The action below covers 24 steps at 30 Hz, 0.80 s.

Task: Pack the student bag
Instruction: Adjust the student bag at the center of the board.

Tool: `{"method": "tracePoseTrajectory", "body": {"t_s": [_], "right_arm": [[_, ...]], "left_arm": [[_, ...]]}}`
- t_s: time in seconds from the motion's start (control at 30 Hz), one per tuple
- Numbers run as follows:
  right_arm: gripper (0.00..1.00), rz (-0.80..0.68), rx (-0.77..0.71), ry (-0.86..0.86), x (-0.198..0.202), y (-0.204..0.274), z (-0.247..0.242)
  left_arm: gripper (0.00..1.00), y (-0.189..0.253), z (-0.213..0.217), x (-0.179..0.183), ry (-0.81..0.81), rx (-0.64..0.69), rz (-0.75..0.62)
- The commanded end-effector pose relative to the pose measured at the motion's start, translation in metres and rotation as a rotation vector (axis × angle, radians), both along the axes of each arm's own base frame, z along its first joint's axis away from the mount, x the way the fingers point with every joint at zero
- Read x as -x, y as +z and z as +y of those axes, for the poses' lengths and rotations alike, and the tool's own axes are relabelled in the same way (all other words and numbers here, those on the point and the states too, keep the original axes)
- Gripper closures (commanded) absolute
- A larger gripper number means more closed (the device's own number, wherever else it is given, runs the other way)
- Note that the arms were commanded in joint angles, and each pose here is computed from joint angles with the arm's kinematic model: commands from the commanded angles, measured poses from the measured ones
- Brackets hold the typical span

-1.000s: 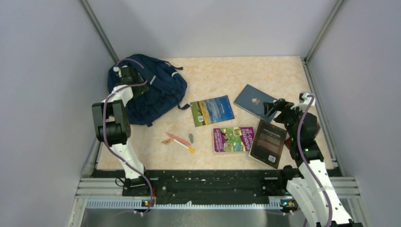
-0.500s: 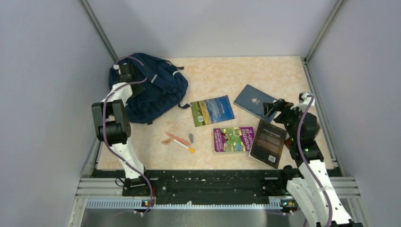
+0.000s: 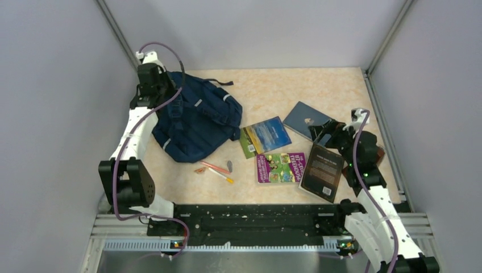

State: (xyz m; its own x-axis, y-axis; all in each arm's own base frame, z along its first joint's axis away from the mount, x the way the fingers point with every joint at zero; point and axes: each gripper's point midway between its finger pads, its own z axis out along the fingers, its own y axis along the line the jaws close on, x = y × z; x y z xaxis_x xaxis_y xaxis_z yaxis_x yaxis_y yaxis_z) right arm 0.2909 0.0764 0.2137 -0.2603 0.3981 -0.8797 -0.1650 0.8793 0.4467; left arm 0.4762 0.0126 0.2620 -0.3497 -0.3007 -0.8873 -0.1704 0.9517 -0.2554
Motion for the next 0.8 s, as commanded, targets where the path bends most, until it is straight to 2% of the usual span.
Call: {"method": "tracePoseTrajectory", "body": {"t_s": [0.0,0.13,0.3,0.47,0.77], "right_arm": [[0.04,-0.054,-0.050,0.162,0.000,0.016,0.029],[0.04,-0.050,-0.081,0.252,0.001,0.018,0.045],[0.05,-0.036,-0.068,0.268,0.003,0.019,0.046],[0.05,-0.059,-0.047,0.268,0.008,0.028,0.044],[0.05,-0.071,-0.040,0.308,0.014,0.032,0.049]], "left_arm": [[1.00,0.074,-0.054,-0.005,-0.203,-0.079,-0.220],[1.00,0.118,-0.071,-0.011,-0.191,-0.148,-0.335],[1.00,0.176,-0.073,-0.030,-0.160,-0.117,-0.439],[1.00,0.230,-0.092,-0.046,-0.209,-0.091,-0.551],[1.00,0.310,-0.187,-0.024,-0.457,-0.141,-0.816]]}}
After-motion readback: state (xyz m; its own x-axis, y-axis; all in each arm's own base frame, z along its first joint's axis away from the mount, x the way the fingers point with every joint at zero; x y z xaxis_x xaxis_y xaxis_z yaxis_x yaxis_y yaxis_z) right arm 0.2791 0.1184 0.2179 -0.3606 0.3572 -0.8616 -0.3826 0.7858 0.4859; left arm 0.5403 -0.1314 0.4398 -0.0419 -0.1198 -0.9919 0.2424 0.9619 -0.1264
